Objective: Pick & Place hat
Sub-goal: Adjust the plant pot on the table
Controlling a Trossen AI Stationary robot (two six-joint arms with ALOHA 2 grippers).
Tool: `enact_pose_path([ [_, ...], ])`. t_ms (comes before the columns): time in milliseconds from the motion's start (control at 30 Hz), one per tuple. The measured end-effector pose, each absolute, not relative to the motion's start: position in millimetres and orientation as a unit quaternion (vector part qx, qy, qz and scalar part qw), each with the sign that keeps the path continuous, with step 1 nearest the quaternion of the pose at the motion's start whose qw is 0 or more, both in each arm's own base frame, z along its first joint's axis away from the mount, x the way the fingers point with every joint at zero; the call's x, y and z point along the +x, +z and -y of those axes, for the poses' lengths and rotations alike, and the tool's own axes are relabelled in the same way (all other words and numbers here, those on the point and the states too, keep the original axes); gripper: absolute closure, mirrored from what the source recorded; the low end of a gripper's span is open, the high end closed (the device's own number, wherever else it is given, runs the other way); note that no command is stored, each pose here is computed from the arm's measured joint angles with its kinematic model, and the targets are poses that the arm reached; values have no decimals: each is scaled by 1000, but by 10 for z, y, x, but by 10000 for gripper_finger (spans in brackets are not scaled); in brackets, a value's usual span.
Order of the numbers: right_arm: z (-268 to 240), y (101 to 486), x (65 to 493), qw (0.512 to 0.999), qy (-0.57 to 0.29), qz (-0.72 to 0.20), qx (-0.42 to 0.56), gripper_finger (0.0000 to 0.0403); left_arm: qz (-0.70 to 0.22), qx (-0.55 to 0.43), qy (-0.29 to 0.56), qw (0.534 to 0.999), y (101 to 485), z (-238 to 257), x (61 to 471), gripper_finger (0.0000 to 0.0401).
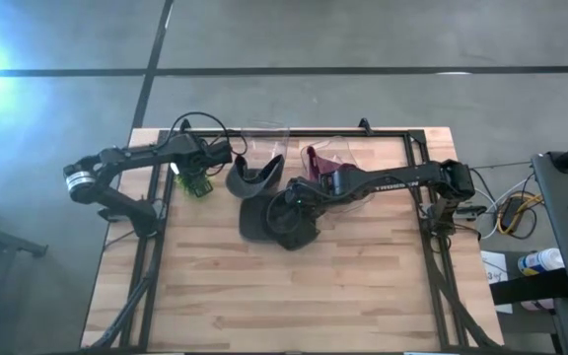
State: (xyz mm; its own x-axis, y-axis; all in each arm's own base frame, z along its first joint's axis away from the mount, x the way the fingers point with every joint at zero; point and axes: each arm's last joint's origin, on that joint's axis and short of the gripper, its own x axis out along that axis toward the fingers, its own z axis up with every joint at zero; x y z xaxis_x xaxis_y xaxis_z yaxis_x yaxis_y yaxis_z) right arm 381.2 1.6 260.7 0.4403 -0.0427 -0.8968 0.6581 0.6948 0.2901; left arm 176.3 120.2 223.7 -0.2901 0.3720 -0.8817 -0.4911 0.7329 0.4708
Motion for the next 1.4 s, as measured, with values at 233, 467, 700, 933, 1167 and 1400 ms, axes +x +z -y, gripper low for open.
enact_pose_path([
  [233,-14,2607,3813,786,-225,-478,319,250,-722,-42,360,589,2238,-1192,1750,267],
  [467,-13,2602,3810,786,-226,-479,319,254,-732,-39,351,582,2212,-1180,1728,273],
  [700,-13,2600,3809,786,-226,-479,319,261,-739,-33,349,575,2156,-1168,1701,305],
  [933,-13,2599,3809,786,-227,-479,318,262,-735,-31,352,578,2155,-1175,1710,345],
  [1167,-9,2590,3812,785,-228,-480,318,259,-736,-30,348,580,2154,-1175,1712,395],
  [1400,-5,2586,3812,785,-228,-481,318,267,-720,-69,327,608,2246,-1178,1767,399],
])
